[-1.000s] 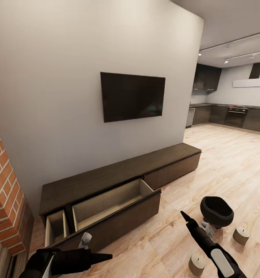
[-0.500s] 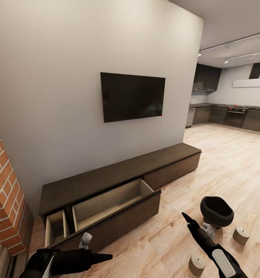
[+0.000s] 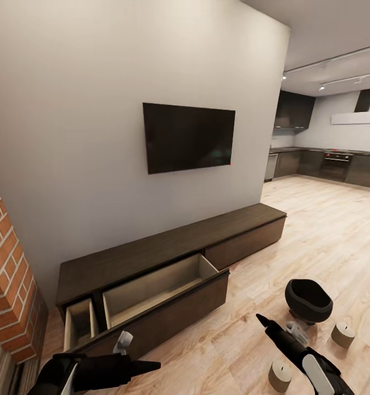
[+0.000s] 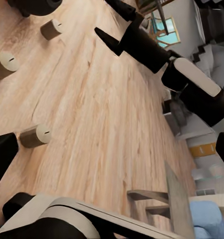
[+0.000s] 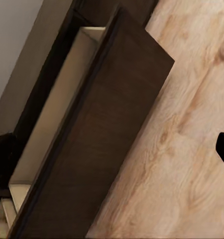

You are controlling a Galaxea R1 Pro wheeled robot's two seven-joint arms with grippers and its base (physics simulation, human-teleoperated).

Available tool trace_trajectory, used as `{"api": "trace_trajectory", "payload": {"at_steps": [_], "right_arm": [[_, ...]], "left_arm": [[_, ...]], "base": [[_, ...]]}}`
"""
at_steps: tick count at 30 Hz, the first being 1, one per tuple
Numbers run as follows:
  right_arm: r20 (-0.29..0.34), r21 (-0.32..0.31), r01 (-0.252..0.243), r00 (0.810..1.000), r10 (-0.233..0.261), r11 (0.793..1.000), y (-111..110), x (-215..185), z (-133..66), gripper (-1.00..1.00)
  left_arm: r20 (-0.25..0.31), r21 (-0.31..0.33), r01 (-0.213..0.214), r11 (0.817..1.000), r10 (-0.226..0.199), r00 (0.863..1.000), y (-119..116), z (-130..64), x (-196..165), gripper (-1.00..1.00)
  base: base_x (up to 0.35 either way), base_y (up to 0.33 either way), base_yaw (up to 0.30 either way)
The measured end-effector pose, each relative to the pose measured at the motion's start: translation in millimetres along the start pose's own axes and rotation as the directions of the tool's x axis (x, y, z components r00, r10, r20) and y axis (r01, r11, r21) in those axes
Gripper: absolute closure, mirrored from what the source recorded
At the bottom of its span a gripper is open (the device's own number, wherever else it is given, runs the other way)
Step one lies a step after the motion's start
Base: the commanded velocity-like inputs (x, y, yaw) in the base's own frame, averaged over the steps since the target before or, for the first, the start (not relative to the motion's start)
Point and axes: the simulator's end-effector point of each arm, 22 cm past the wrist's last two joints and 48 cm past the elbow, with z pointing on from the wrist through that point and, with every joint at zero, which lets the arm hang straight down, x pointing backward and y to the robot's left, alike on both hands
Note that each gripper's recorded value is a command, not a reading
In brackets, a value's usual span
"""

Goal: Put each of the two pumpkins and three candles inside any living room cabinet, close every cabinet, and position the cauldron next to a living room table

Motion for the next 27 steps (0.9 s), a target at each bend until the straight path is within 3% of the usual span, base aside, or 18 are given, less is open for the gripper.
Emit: {"api": "trace_trajectory", "payload": {"at_steps": [2,4,7,10,16,27], "right_arm": [[0.009,0.049,0.081,0.997,-0.082,0.995,4,-14,-0.8,-1.0],[0.019,0.103,0.122,0.992,-0.124,0.987,1,-23,-2.6,-1.0],[0.027,0.209,0.158,0.985,-0.168,0.965,-15,-32,-8.7,-1.0],[0.029,0.256,0.171,0.982,-0.184,0.951,-22,-36,-12.3,-1.0],[0.044,0.286,0.179,0.979,-0.199,0.941,-23,-45,-15.9,-1.0],[0.043,0.29,0.185,0.978,-0.206,0.939,-19,-42,-15.3,-1.0]], "left_arm": [[0.0,-0.056,0.0,0.998,0.0,1.0,12,-0.4,0,-1.0],[0.001,-0.095,-0.001,0.995,0.001,1.0,20,-1.1,-1,-1.0],[0.0,-0.154,-0.001,0.988,0.001,1.0,32,-2.6,-2,-1.0],[0.001,-0.188,-0.006,0.982,0.006,1.0,37,-3.6,-4,-1.0],[0.002,-0.234,-0.013,0.972,0.014,1.0,41,-6.4,-13,-1.0],[0.001,-0.272,-0.017,0.962,0.018,1.0,50,-8.4,-15,-1.0]], "base": [[0.0,0.0,0.0],[0.0,0.0,0.0],[0.0,0.0,0.0],[0.0,0.0,0.0],[0.0,0.0,-0.029],[0.0,0.0,-0.22]]}}
